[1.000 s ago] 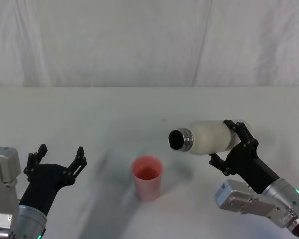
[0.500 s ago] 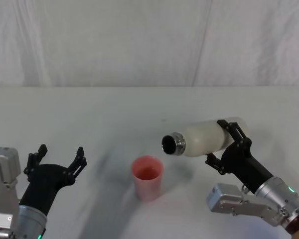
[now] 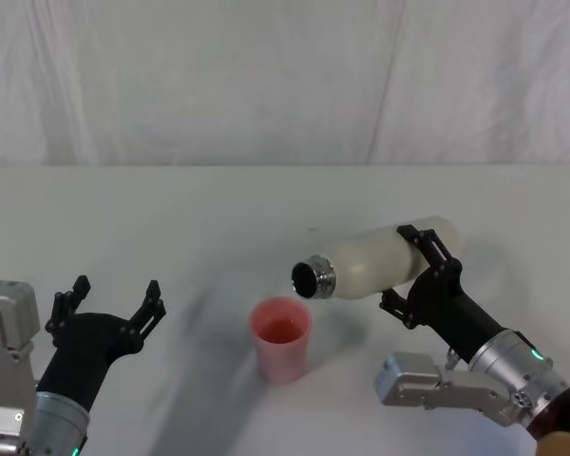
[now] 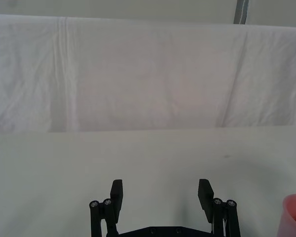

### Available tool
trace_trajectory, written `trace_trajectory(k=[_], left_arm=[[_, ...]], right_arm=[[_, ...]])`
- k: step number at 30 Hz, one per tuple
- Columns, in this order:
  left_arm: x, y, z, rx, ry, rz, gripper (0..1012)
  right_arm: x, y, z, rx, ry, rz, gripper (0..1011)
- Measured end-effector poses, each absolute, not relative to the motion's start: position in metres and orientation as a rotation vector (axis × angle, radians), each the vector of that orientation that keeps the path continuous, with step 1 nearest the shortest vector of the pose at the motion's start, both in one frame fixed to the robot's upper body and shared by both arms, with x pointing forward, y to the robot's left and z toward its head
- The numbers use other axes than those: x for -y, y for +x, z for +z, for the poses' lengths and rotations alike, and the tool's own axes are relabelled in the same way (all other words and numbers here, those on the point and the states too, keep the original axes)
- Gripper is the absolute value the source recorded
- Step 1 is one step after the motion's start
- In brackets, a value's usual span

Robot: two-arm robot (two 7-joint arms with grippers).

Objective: Grasp the thermos with one hand and pour water into the cup lid.

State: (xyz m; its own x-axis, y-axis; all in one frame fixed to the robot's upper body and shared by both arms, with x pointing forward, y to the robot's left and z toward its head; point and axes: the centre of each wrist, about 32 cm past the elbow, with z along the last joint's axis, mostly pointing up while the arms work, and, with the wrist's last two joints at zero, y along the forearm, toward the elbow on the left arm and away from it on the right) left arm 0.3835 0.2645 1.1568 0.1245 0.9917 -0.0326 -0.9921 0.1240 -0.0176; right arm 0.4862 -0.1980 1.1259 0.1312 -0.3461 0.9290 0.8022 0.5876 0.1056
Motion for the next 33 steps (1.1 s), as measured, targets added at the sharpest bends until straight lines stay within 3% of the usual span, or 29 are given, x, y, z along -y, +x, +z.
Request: trace_trajectory(k=[33], left_arm=[[-0.265,0.384,1.157,-0.014,-0.038,1.446,1001]], right_arm=[[0.183,0.5,1.126,1.291,-0.54,-0.841,953]])
